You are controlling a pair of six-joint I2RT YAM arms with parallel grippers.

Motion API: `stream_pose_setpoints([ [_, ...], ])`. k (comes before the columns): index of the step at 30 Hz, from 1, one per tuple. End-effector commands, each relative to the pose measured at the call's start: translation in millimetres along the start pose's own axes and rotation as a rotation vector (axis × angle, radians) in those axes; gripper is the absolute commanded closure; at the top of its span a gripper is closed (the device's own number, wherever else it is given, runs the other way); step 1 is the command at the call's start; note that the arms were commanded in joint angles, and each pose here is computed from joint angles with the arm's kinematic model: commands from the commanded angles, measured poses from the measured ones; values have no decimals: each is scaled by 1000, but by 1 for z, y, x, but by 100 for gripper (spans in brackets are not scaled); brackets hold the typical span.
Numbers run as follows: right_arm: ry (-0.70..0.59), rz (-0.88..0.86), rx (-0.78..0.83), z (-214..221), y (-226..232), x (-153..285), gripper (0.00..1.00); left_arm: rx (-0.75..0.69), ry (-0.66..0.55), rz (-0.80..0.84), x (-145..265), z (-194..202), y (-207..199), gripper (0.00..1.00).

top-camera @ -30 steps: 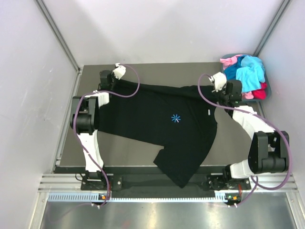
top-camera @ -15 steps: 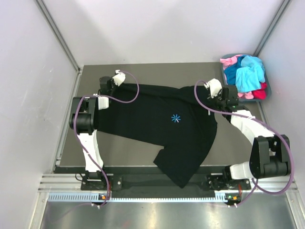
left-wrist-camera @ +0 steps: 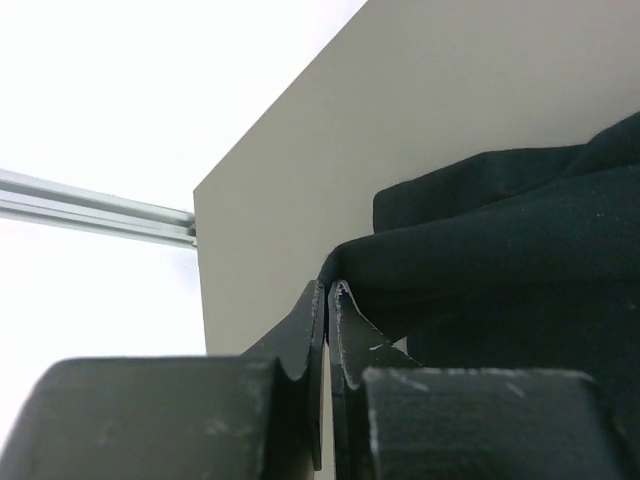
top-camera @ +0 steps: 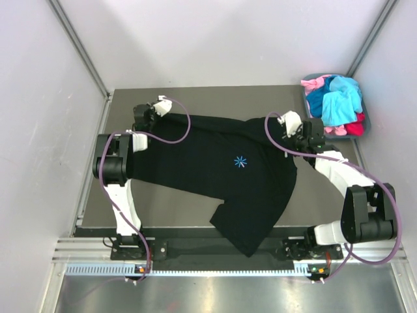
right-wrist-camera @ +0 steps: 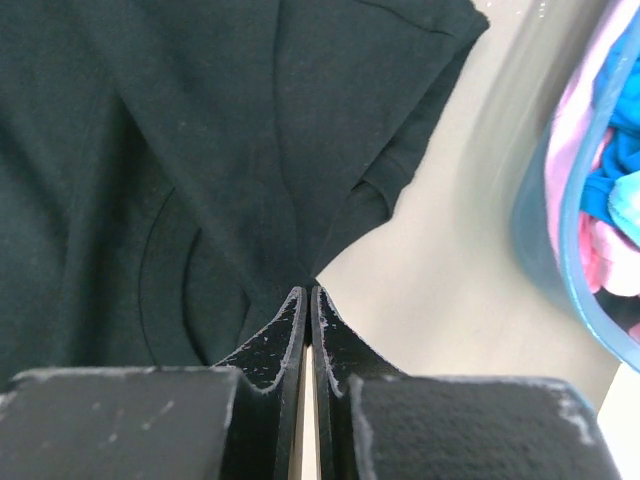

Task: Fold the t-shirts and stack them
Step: Fold the tshirt

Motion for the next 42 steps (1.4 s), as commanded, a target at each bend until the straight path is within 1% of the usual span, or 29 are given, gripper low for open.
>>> stream_pose_setpoints([
  [1, -48, -29, 2, -11, 3, 7, 100, -20, -94, -96, 12, -25, 34, 100],
  [5, -39, -71, 7, -9, 9, 11, 100, -36, -69, -71, 25, -15, 25, 100],
  [8, -33, -107, 21, -7, 15, 15, 100, -54, -62, -73, 34, -12, 25, 100],
  [12, -24, -141, 36, 0, 24, 16, 100, -55, -64, -59, 41, -16, 27, 100],
  [15, -21, -161, 35, 1, 27, 15, 100, -32, -42, -31, 43, -17, 27, 100],
  [16, -12, -169, 33, 3, 29, 13, 100, -3, -4, 6, 45, -11, 21, 100],
  [17, -15, -171, 34, 3, 29, 12, 100, 21, 15, 0, 44, -7, 32, 100],
  [19, -9, -173, 33, 4, 29, 10, 100, 68, 24, 61, 43, -7, 28, 100],
  [21, -3, -179, 35, 5, 31, 8, 100, 85, 49, 105, 43, -5, 23, 100],
  [31, 11, -180, 38, 11, 32, 5, 100, 97, 91, 150, 49, 8, 10, 100],
  [42, 12, -204, 37, 11, 35, 6, 100, 89, 117, 152, 50, 14, 7, 100],
])
Point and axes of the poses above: each gripper's point midway between its finger pads, its own x axis back along the fingers, its own y axis along the line the jaws close on, z = x × y, the point moved 6 cm from there along x, back along the fingers, and after that the axes turned 1 degree about -x, right-handed, at the moved point
